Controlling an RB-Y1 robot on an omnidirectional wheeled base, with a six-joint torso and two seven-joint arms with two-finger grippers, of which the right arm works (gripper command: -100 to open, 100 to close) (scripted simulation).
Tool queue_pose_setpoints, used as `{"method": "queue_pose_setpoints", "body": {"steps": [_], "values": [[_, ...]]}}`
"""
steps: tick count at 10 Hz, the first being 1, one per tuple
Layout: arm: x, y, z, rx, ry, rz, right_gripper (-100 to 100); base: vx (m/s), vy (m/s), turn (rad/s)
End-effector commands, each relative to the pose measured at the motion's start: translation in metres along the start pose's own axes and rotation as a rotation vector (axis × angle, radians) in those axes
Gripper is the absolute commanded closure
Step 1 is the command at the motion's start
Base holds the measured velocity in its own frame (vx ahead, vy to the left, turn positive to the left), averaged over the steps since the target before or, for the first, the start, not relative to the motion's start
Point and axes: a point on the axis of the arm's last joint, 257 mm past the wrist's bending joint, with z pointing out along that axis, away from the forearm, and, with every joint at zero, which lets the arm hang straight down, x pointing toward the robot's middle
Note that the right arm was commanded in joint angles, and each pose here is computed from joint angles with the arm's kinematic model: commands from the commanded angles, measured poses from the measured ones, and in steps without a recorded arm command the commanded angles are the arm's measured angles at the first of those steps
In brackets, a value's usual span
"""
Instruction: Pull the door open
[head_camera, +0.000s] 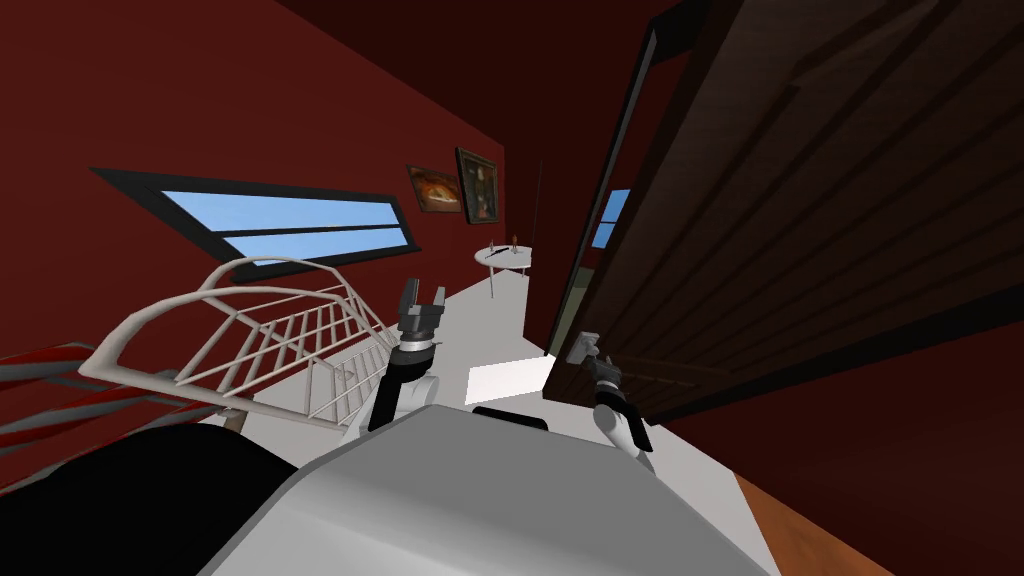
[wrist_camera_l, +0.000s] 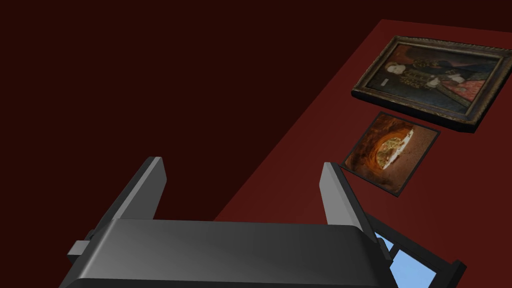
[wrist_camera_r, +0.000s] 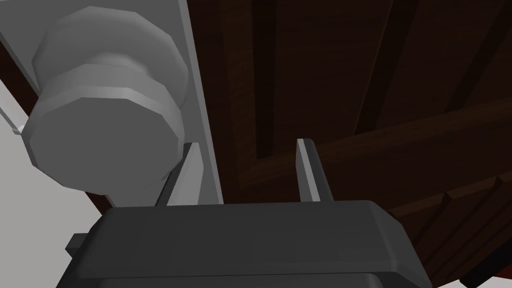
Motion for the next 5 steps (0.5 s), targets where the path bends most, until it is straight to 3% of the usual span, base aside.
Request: {"method": "queue_pose_setpoints", "body": {"steps": [1,3,4,5], "values": [[0.014,-0.010,0.0081,0.032,0.011,0.018,-100,0.064,0.067,-0.066],[0.020,-0.005,0.0116,0.048,-0.001,0.025,-100,0.053,0.075,-0.077],[0.007,0.007,0.0079,0.023,-0.023,0.010,-100,0.028,0.014,-0.061],[0.007,0.007,0.0079,0.023,-0.023,0.010,100,0.005,-0.018,0.044]]}}
